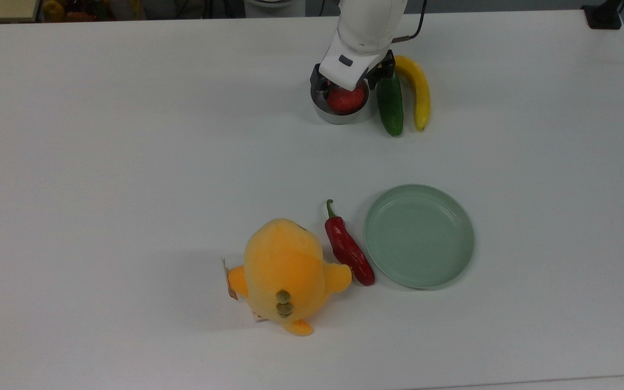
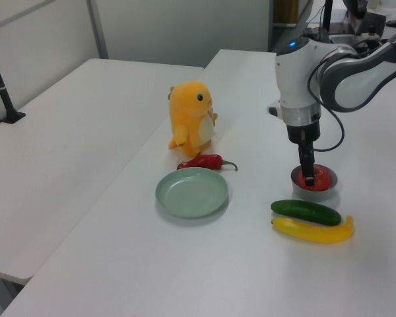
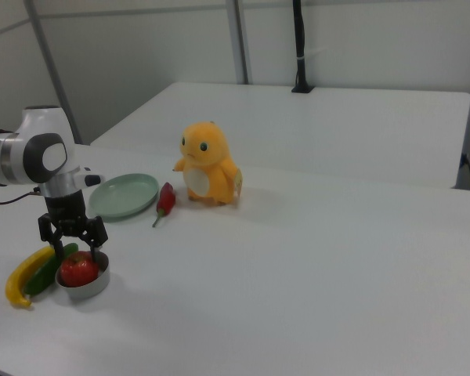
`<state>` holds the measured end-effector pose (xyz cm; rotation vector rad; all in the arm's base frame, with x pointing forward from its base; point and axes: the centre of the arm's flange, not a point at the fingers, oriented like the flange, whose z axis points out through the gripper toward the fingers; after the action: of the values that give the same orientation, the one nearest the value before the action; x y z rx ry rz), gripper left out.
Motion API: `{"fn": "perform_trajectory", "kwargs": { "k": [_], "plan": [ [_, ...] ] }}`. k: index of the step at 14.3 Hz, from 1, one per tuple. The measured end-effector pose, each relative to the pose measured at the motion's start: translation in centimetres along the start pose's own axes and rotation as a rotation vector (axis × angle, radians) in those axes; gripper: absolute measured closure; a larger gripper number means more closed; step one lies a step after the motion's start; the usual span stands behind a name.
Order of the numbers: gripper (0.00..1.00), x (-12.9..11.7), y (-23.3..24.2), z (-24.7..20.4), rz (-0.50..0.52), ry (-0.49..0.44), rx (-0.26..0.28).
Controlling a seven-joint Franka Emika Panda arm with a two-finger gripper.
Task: Red apple placed in the center of the desktop
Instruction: 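Lower the gripper into the bowl and close it on the apple, then lift the apple out of the bowl and carry it toward the plush toy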
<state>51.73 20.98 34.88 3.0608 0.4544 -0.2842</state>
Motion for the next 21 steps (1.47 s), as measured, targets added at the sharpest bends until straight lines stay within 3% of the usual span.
{"fn": "perform_trajectory", "kwargs": {
  "k": [2, 3, 4, 5, 11, 14, 18, 21],
  "plan": [
    [0.01, 0.1, 0.0, 0.4, -0.001, -0.003, 0.000],
    [0.10, 0.2, -0.1, 0.4, -0.005, -0.003, -0.004],
    [0.27, 0.2, -0.3, 0.3, -0.012, 0.000, -0.009],
    [0.30, 0.2, -0.5, 0.2, -0.015, 0.002, -0.010],
    [0.31, 0.3, -0.4, -0.5, -0.015, 0.018, -0.011],
    [0.32, 0.0, 0.4, -4.3, -0.001, 0.088, -0.011],
    [0.33, -0.6, 4.5, -10.5, 0.065, 0.189, -0.004],
    [0.33, 0.5, 8.2, -11.4, 0.131, 0.219, 0.008]
  ]
}}
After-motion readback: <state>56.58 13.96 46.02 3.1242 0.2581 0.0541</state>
